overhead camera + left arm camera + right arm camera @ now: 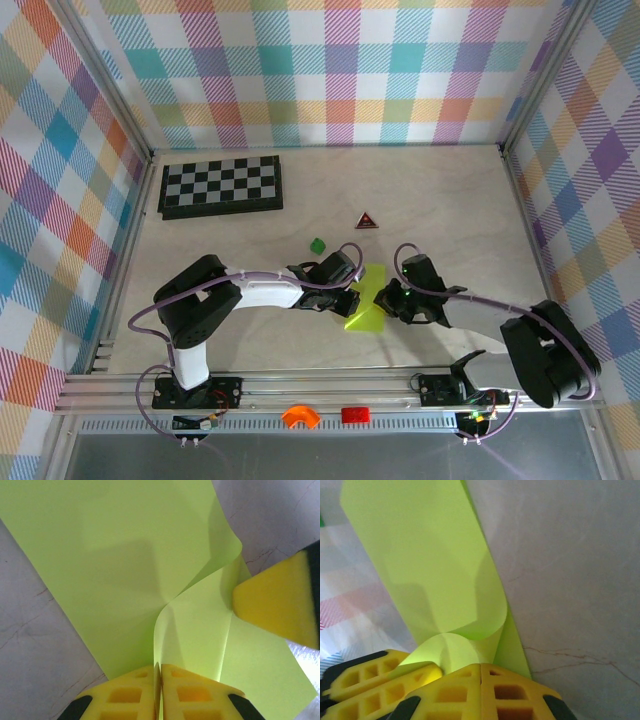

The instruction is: Fold a paper plane with a square sheet of paper (pick it up from the middle)

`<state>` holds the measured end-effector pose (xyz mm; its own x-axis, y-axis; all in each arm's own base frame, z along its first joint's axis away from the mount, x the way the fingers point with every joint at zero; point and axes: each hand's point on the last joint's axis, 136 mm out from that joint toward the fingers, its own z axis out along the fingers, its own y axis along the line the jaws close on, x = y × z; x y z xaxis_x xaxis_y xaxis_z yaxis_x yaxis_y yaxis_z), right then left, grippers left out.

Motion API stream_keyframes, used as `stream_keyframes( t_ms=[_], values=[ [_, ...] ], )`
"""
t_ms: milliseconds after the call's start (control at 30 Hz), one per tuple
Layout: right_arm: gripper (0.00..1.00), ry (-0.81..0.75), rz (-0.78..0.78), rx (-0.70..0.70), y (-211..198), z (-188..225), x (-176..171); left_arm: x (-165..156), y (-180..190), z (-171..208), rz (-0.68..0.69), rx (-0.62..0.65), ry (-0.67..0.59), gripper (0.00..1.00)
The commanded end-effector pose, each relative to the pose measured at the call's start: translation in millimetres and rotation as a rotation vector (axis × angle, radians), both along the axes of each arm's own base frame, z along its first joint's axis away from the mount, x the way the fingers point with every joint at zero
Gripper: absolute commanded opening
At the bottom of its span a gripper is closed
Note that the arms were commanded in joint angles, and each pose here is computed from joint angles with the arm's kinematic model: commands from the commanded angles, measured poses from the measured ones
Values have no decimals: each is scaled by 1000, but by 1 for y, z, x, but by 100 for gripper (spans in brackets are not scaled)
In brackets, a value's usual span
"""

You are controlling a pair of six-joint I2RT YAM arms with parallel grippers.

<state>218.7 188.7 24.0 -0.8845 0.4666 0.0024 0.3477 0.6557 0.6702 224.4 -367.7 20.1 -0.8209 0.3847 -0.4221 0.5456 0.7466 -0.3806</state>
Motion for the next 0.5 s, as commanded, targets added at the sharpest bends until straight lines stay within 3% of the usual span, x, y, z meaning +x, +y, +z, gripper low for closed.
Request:
stream_keyframes(
  t_ms=[0,100,300,467],
  values=[
    [5,-70,11,49,8,27,17,-15,27,-34,-11,138,81,11],
    [5,-72,11,56,11,29,25,-16,27,-34,-13,139,84,11],
    [4,49,-49,-8,-10,-16,16,-16,27,-33,-14,138,83,11],
    [6,74,-99,-45,-30,-29,8,-16,28,-34,-16,145,84,11]
  ],
)
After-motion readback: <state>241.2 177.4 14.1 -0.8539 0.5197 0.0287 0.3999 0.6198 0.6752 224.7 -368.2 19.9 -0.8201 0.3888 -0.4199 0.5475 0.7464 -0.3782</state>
